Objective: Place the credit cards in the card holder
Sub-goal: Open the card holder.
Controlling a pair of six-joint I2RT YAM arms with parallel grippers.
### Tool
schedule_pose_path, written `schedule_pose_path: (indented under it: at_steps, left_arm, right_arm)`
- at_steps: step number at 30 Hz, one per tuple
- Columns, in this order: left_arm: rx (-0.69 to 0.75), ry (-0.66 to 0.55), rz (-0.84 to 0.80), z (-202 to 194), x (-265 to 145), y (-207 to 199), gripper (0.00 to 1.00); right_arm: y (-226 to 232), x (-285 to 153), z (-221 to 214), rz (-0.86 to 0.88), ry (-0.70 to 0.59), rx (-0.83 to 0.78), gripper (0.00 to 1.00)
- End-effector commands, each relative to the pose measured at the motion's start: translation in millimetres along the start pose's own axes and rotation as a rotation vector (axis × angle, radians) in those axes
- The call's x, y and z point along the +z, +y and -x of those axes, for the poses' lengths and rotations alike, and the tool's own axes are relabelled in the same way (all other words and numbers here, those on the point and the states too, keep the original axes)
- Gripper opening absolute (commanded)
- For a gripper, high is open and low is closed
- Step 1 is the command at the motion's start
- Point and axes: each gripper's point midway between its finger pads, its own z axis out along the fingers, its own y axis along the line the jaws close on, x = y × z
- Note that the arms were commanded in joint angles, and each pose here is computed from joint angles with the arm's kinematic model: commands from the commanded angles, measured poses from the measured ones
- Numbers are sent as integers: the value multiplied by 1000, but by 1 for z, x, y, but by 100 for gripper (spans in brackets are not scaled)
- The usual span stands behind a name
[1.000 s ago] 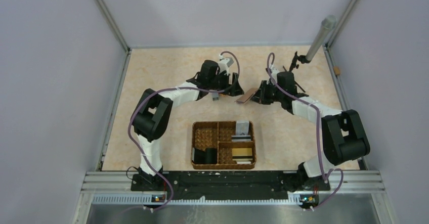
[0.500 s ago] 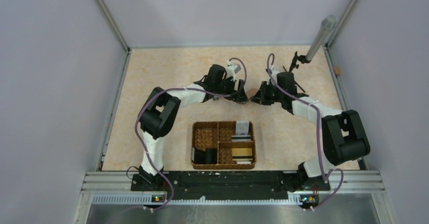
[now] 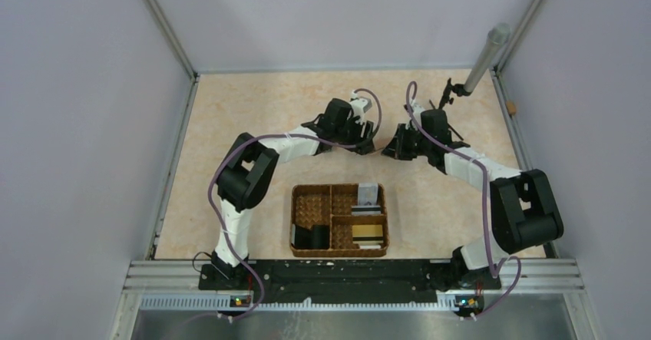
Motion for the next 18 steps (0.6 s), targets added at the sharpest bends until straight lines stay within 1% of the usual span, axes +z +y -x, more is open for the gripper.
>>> schedule_pose_path:
  at_steps: [1, 3, 6, 12, 18]
  left_arm:
    - [60, -53, 127, 19, -8, 11, 61]
    - [61, -93, 142, 25, -11, 12, 58]
    - [63, -135, 131, 32, -14, 8, 57]
    - [77, -165, 102, 45, -12, 1, 61]
    - [123, -196, 86, 56, -10, -2, 64]
  right_arm:
    - [13, -12, 33, 27, -92, -55, 0]
    - [13, -12, 32, 27, -90, -56, 0]
    - [12, -12, 30, 24, -81, -56, 0]
    - [10, -13, 24, 17, -64, -63, 0]
    - [8, -14, 19, 17, -55, -61, 0]
